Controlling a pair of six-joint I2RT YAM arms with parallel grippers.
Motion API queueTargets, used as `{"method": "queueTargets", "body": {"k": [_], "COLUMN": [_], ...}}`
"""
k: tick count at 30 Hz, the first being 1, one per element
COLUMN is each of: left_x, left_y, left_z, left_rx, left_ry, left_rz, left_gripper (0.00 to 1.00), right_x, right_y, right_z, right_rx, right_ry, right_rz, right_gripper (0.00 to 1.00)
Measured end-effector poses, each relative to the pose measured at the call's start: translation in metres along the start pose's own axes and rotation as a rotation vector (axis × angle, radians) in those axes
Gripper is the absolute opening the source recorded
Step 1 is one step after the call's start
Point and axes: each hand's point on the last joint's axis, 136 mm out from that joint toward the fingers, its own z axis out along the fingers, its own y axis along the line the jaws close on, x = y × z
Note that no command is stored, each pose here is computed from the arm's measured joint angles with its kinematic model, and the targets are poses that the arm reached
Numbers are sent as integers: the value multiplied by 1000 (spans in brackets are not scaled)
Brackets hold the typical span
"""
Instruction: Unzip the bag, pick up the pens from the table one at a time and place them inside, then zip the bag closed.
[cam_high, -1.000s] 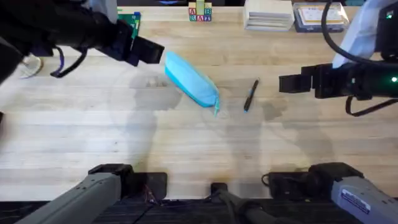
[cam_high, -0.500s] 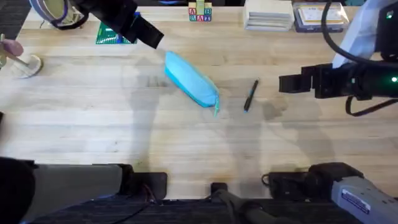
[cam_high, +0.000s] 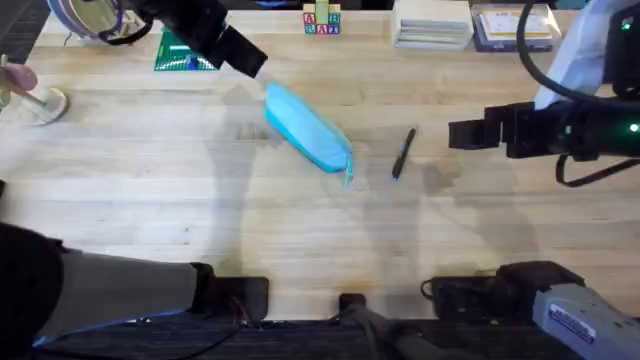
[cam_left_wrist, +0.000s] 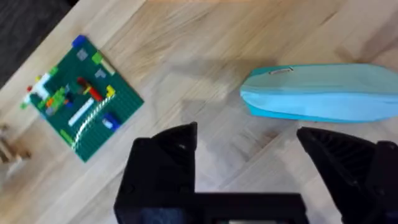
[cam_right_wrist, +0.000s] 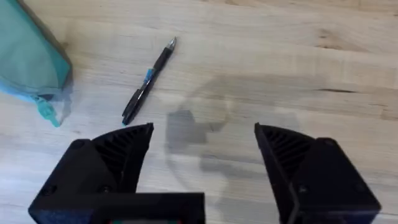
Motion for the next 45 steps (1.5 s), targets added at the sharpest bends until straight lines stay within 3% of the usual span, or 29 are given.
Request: {"method": "queueTargets", "body": {"k": [13,19,28,34,39,45], "left_x": [2,6,-4,-14,-14,-11], "left_y": [-55,-55,-52,-41,-34,-32], "left_z": [-10,-22,-31,-26,-14,-3], "left_rx": [274,319,300,313,405,499], "left_ry": [-122,-229,-355,-363,-335,-320], "left_rz": [424,530,679,699,678,702], "left_gripper": [992,992,991,991,991,991], "right_x": [0,0,0,0,0,0], "right_y": [0,0,0,0,0,0], "right_z": [0,0,0,0,0,0], "right_rx": [0,0,0,0,0,0], "right_ry": [0,0,0,0,0,0], "right_rz": [0,0,0,0,0,0], "right_gripper": [998,998,996,998,997,997]}}
